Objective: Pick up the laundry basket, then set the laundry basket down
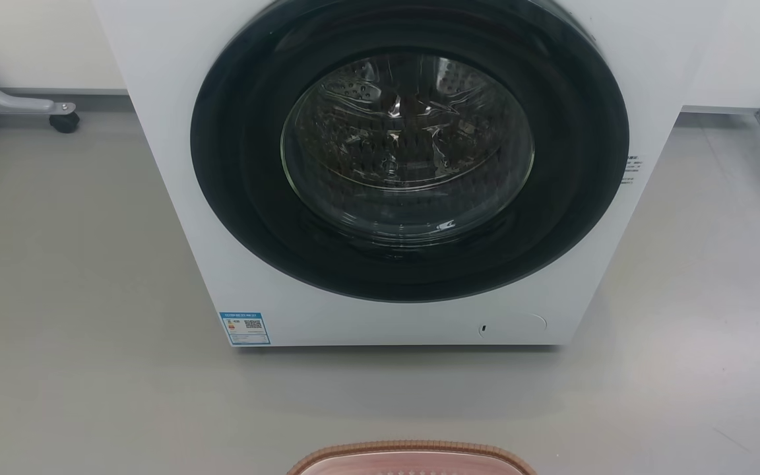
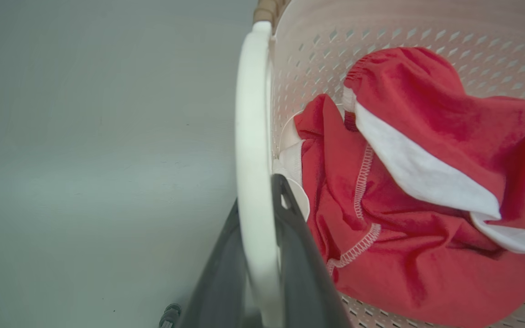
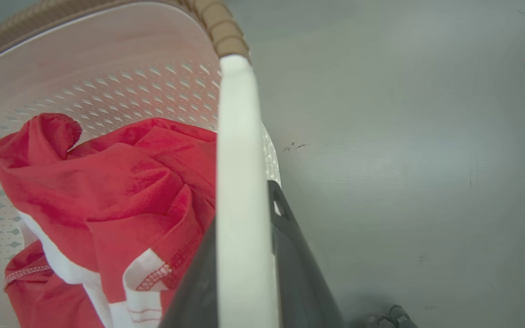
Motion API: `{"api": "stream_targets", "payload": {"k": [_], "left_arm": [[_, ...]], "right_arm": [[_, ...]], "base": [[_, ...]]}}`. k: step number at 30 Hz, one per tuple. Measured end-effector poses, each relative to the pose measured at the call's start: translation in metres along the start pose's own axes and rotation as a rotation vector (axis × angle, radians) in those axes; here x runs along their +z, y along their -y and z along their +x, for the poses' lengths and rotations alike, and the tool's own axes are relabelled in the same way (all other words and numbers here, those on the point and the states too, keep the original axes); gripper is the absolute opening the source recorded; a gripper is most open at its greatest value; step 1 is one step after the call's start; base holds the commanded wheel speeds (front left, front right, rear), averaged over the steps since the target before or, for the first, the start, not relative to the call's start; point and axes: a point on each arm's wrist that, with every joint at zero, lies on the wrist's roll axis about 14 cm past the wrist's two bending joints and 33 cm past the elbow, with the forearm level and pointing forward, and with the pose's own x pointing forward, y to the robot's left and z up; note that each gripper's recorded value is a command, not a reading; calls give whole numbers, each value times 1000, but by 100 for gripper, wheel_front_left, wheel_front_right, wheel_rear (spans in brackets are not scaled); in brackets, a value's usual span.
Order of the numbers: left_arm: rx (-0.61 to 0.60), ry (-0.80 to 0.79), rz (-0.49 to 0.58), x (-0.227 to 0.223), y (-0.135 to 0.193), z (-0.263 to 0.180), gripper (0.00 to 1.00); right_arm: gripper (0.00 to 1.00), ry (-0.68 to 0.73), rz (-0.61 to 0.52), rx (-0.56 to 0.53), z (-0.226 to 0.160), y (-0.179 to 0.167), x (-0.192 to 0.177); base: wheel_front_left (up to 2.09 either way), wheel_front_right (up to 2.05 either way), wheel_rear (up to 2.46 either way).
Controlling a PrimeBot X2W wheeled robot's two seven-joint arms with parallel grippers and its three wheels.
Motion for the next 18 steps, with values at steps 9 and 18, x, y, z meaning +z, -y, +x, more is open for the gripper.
{"api": "stream_targets", "payload": {"k": [9, 18], "left_arm": [[-1, 3, 2, 1, 1, 0, 0], [-2, 4, 6, 1, 1, -1, 0]], "right_arm": [[0, -5, 11, -3, -1, 0, -2], [0, -6, 12, -3, -1, 0, -3]], "base": [[0, 0, 0], [0, 0, 0]]}}
